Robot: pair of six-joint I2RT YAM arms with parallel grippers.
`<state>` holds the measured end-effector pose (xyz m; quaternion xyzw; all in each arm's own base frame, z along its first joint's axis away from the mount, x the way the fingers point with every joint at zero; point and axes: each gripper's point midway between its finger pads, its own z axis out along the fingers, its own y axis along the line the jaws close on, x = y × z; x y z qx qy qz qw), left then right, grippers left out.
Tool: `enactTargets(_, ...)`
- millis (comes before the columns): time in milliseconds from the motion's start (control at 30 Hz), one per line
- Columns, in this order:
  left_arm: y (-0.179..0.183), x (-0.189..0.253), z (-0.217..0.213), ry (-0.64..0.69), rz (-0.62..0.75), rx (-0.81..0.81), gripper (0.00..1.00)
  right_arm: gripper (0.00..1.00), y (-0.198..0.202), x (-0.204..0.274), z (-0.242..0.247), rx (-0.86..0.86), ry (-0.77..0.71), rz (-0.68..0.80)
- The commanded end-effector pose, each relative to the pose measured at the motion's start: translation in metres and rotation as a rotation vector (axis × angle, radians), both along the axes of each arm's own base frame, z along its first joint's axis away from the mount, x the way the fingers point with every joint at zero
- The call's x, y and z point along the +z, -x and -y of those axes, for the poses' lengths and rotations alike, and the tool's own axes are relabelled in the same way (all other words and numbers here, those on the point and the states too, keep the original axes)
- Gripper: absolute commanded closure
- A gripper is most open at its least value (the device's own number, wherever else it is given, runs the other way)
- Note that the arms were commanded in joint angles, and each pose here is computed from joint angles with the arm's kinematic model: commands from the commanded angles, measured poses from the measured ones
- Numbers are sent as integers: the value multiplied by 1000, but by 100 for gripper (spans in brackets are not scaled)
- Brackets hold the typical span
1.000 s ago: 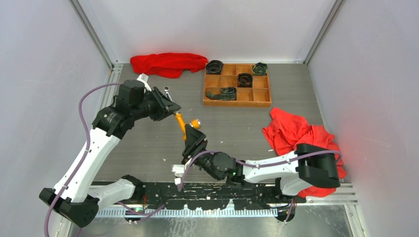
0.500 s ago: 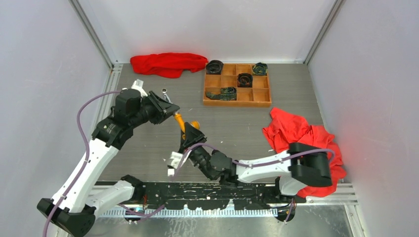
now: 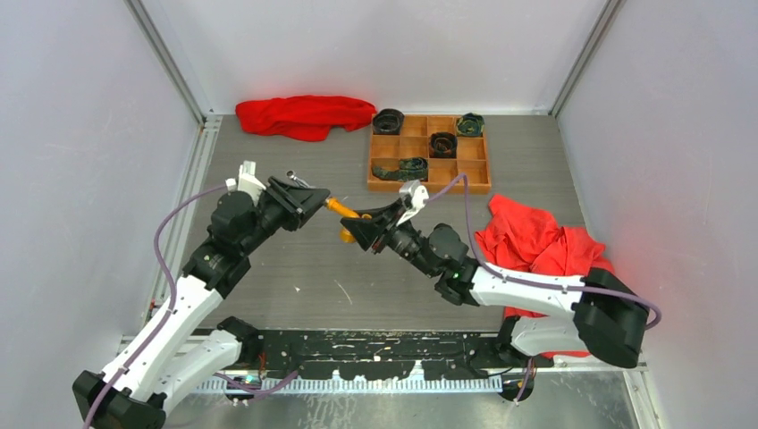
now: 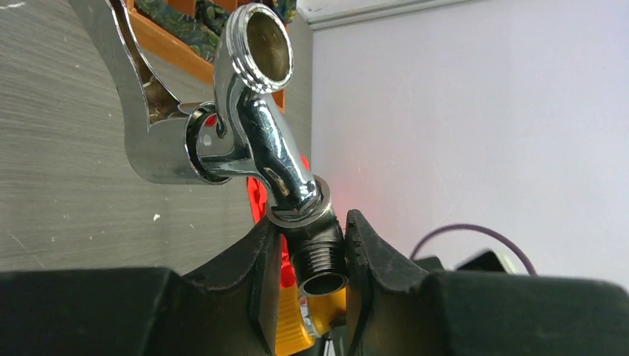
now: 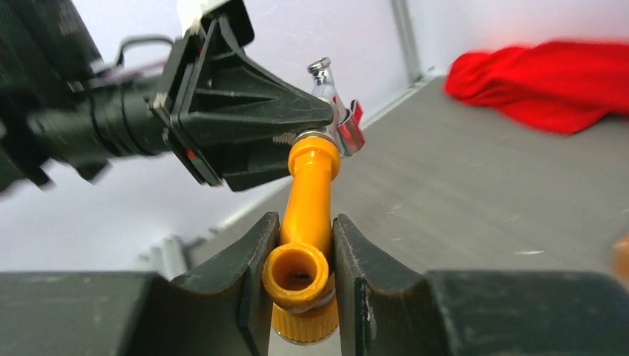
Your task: Install the water faucets
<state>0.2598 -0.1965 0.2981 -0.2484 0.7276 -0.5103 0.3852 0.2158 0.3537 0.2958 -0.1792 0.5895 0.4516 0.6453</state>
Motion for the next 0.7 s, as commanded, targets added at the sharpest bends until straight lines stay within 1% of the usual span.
enactTargets(0,0,60,-5,65,304,14,100,97,30,66,-1,371,-541,-345)
enactTargets(133,1,61,-10,66,349,41,100,95,24,69,2,587,-750,-581)
enactTargets(167,2,62,-13,61,363,53,100,89,22,68,3,637,-794,-634)
enactTargets(200,2,62,-16,55,374,66,100,75,20,67,7,677,-837,-660)
enactTargets(233,2,62,-19,46,379,82,100,58,19,67,10,712,-873,-665)
enactTargets(267,3,62,-23,38,384,97,100,41,17,61,9,725,-870,-701)
enactTargets(300,3,62,-25,29,383,110,100,28,16,57,9,716,-854,-688)
enactTargets(333,3,63,-28,18,380,120,100,11,16,53,9,690,-832,-668)
enactTargets(367,3,63,-29,2,373,122,100,1,15,47,10,647,-808,-660)
enactTargets(467,5,63,-30,-28,359,118,100,0,4,21,15,461,-680,-643)
enactTargets(533,4,63,-31,-35,344,124,100,0,-3,3,21,318,-549,-621)
enactTargets(567,4,63,-32,-38,330,127,100,0,-11,-6,28,218,-474,-608)
enactTargets(600,4,62,-32,-47,314,128,100,0,-16,-11,35,132,-392,-575)
enactTargets(667,5,59,-33,-74,258,125,100,0,-23,-16,56,-27,-195,-448)
